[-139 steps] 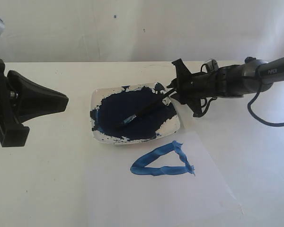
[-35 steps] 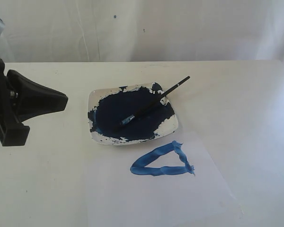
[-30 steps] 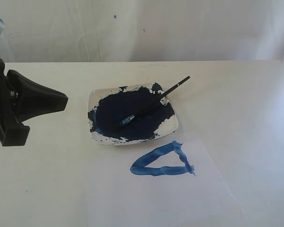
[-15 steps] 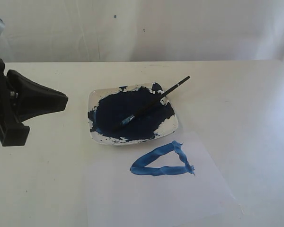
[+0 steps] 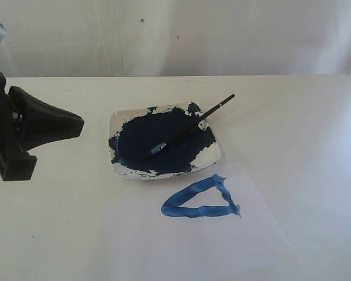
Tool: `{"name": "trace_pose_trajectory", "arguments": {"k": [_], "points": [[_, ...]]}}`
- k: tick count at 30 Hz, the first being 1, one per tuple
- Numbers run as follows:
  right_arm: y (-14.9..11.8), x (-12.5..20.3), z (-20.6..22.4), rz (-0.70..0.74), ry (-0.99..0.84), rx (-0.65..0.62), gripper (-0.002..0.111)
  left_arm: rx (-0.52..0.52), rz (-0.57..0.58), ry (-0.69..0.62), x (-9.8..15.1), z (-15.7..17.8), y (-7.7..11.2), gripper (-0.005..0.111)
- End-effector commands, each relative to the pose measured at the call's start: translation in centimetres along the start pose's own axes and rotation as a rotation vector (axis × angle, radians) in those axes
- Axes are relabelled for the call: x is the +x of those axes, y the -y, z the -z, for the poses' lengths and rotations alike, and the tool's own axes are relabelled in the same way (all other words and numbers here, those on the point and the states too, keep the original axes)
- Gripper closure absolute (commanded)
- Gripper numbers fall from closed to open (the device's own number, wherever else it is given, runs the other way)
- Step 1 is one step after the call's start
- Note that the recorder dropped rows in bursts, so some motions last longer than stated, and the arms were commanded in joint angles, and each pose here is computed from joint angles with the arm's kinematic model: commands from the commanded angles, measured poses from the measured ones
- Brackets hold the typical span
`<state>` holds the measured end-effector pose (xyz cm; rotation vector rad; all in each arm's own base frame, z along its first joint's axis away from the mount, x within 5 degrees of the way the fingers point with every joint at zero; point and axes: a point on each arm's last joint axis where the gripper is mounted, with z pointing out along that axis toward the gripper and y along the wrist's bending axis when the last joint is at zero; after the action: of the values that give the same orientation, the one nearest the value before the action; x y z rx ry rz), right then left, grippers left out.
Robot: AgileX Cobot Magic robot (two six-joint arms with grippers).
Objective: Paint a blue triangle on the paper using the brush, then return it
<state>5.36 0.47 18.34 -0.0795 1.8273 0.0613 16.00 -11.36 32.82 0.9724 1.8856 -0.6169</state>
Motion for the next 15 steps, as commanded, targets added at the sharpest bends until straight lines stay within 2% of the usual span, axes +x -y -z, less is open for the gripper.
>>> {"name": "trace_pose_trajectory", "arguments": {"k": [1, 5, 8, 15], "points": [[0.0, 0.0, 0.0, -0.002, 0.009, 0.007, 0.108, 0.001, 0.012, 0.019, 0.0, 0.4, 0.2, 0.107], [0.0, 0.0, 0.0, -0.002, 0.009, 0.007, 0.108, -0.02, -0.03, 0.089, -0.6, 2.4, 1.2, 0.107], [0.1, 0.0, 0.0, -0.004, 0.01, 0.017, 0.108, -0.054, -0.083, 0.183, -1.1, 5.2, 2.6, 0.107], [0.3, 0.0, 0.0, -0.015, 0.01, 0.056, 0.108, -0.24, -0.194, 0.417, -0.9, 12.0, 5.8, 0.107]]}}
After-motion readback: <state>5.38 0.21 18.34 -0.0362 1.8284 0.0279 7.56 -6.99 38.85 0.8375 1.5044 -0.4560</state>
